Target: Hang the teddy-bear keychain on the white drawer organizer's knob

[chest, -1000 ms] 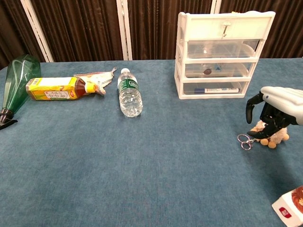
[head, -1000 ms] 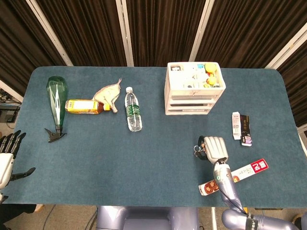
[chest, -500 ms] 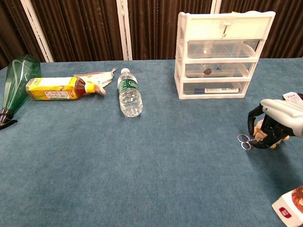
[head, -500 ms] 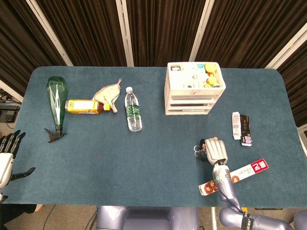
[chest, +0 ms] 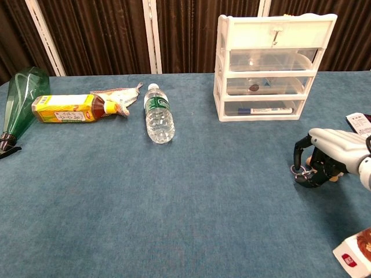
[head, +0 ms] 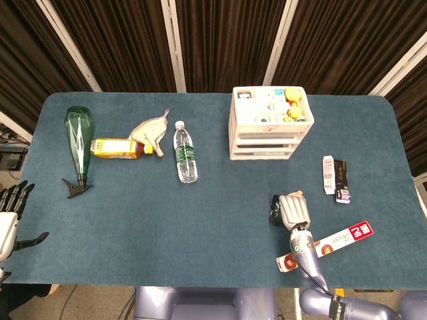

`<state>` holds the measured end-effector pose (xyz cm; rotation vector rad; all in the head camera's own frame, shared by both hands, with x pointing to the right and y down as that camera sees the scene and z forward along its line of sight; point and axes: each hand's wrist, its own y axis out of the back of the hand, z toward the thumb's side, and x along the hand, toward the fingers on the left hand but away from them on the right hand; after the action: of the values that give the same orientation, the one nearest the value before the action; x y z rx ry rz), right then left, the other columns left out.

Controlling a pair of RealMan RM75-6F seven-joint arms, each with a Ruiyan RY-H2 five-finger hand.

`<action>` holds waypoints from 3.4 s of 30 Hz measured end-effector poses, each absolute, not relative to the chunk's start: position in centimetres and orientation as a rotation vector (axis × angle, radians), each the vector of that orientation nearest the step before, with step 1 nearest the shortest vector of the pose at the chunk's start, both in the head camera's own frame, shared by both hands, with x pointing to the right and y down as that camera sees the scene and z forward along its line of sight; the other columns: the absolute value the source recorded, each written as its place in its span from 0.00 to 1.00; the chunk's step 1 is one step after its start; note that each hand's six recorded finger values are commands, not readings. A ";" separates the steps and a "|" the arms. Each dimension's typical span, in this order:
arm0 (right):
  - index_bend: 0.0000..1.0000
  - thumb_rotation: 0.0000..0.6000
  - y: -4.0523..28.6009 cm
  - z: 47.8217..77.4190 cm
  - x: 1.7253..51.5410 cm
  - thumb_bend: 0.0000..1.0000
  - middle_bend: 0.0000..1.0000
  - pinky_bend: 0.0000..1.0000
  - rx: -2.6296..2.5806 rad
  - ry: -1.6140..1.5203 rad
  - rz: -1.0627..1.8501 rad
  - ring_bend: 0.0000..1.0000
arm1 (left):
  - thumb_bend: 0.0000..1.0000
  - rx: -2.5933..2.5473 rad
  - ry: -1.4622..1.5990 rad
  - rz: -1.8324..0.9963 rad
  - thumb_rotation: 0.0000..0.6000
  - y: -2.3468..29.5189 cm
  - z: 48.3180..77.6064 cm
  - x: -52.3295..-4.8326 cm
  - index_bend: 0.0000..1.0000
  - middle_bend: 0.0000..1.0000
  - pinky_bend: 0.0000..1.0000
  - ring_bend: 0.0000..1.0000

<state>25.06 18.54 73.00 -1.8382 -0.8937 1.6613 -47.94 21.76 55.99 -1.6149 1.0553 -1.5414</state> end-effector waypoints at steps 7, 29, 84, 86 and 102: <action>0.51 1.00 18.6 73.6 25.2 0.35 1.00 0.97 -1.832 -0.888 1.680 1.00 | 0.00 -1.617 1.060 -1.545 1.00 21.7 56.0 -48.0 0.00 0.00 0.00 0.00; 0.50 1.00 17.9 73.6 25.4 0.35 1.00 0.97 -1.818 -0.886 1.688 1.00 | 0.00 -1.619 1.059 -1.548 1.00 21.7 56.1 -48.0 0.00 0.00 0.00 0.00; 0.64 1.00 8.6 64.6 23.6 0.37 1.00 0.97 -1.649 -1.263 1.369 1.00 | 0.00 -1.636 1.076 -1.558 1.00 21.7 56.2 -48.0 0.00 0.00 0.00 0.00; 0.64 1.00 7.9 64.1 23.7 0.37 1.00 0.97 -1.633 -1.267 1.368 1.00 | 0.00 -1.636 1.077 -1.561 1.00 21.7 56.2 -48.1 0.00 0.00 0.00 0.00; 0.64 1.00 4.2 61.8 23.5 0.37 1.00 0.97 -1.550 -1.307 1.372 1.00 | 0.00 -1.650 1.080 -1.572 1.00 21.6 56.4 -48.0 0.00 0.00 0.00 0.00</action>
<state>23.50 4.24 61.84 -1.5495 -1.3065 1.3719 -48.01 21.63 56.40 -1.6499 1.0804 -1.5721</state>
